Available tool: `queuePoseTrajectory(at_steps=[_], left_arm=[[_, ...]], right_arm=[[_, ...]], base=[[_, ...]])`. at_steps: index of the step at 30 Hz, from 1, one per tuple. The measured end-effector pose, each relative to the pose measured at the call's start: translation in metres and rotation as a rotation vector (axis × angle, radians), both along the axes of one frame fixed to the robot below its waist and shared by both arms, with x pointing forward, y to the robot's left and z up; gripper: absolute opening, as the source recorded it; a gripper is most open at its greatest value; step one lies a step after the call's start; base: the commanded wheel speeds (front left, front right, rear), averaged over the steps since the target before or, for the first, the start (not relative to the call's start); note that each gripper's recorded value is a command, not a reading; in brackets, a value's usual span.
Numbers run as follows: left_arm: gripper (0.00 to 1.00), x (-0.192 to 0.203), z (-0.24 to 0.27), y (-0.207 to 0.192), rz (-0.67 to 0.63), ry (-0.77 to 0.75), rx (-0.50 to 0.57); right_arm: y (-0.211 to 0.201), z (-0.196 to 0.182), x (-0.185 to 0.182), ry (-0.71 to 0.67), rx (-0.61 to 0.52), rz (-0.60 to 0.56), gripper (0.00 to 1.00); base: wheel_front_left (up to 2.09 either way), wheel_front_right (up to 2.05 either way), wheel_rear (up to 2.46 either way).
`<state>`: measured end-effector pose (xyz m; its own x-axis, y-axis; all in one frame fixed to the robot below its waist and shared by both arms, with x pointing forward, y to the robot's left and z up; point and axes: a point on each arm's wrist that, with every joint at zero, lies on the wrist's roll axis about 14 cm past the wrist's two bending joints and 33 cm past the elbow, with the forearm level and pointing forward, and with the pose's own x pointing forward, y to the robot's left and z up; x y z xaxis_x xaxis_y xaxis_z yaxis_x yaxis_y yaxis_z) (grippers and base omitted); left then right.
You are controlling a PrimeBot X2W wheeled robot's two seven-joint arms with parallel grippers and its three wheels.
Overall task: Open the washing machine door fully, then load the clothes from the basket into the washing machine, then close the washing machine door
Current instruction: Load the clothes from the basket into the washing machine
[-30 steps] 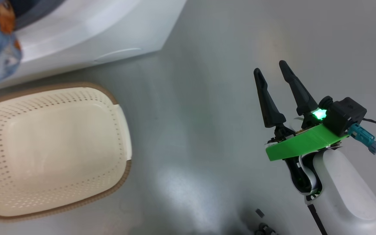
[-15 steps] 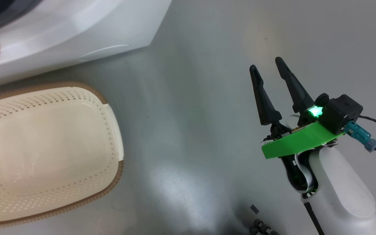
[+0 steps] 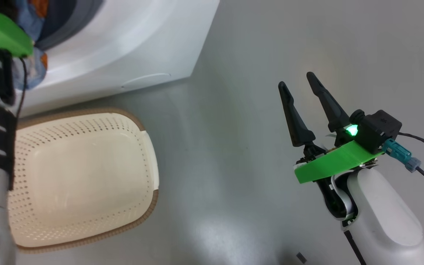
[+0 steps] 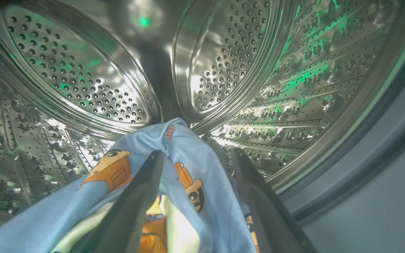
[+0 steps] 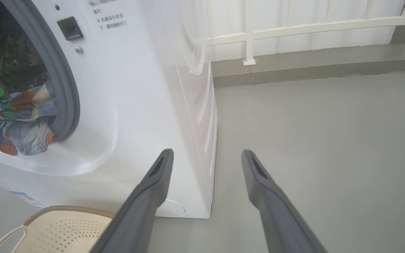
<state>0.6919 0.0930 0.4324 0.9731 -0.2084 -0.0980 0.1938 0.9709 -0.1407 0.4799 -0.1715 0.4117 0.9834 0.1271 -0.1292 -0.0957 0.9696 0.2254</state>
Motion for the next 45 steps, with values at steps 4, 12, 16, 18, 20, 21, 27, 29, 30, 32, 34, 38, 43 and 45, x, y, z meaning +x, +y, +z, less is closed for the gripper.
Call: queuePoseTrajectory(at_steps=[4,12,16,18,20,21,27,29,30,32,34,38,43,45], left_arm=[[1.0,-0.018,0.012,-0.003,-0.021,-0.019,0.0],[1.0,-0.061,0.033,0.005,-0.027,-0.047,-0.007],[1.0,-0.083,0.043,0.019,-0.01,-0.063,-0.003],[1.0,-0.095,0.046,0.025,-0.001,-0.069,0.001],[1.0,-0.108,0.048,0.03,0.011,-0.073,-0.005],[1.0,-0.115,0.049,0.031,0.016,-0.074,-0.011],[1.0,-0.156,0.051,0.048,0.042,-0.082,-0.003],[1.0,-0.169,0.052,0.053,0.051,-0.084,-0.001],[1.0,-0.176,0.052,0.055,0.055,-0.087,-0.001],[1.0,-0.188,0.055,0.057,0.063,-0.094,-0.008],[1.0,-0.199,0.057,0.058,0.069,-0.099,-0.016],[1.0,-0.221,0.059,0.066,0.094,-0.109,-0.016],[1.0,-0.244,0.066,0.077,0.137,-0.134,-0.019],[1.0,-0.253,0.068,0.078,0.149,-0.14,-0.025]], right_arm=[[0.002,0.015,0.0,-0.032,-0.002,0.013,1.0],[0.009,0.051,-0.002,-0.116,-0.007,0.043,1.0],[0.014,0.062,-0.01,-0.137,0.001,0.054,1.0],[0.016,0.066,-0.015,-0.143,0.006,0.058,1.0],[0.018,0.072,-0.019,-0.153,0.018,0.06,1.0],[0.018,0.074,-0.021,-0.157,0.023,0.061,1.0],[0.024,0.087,-0.034,-0.184,0.034,0.072,1.0],[0.026,0.091,-0.038,-0.189,0.039,0.075,1.0],[0.027,0.092,-0.04,-0.191,0.041,0.077,1.0],[0.028,0.095,-0.043,-0.198,0.041,0.081,1.0],[0.029,0.097,-0.047,-0.202,0.039,0.086,1.0],[0.03,0.099,-0.054,-0.205,0.032,0.096,1.0],[0.034,0.105,-0.061,-0.218,0.037,0.108,1.0],[0.035,0.107,-0.062,-0.225,0.035,0.113,1.0]], base=[[0.0,0.0,0.0],[0.0,0.0,0.0],[0.0,0.0,0.0],[0.0,0.0,0.0],[0.0,0.0,0.0],[0.0,0.0,0.0],[0.0,0.0,0.0],[0.0,0.0,0.0],[0.0,0.0,0.0],[0.0,0.0,0.0],[0.0,0.0,0.0],[0.0,0.0,0.0],[0.0,0.0,0.0],[0.0,0.0,0.0]])
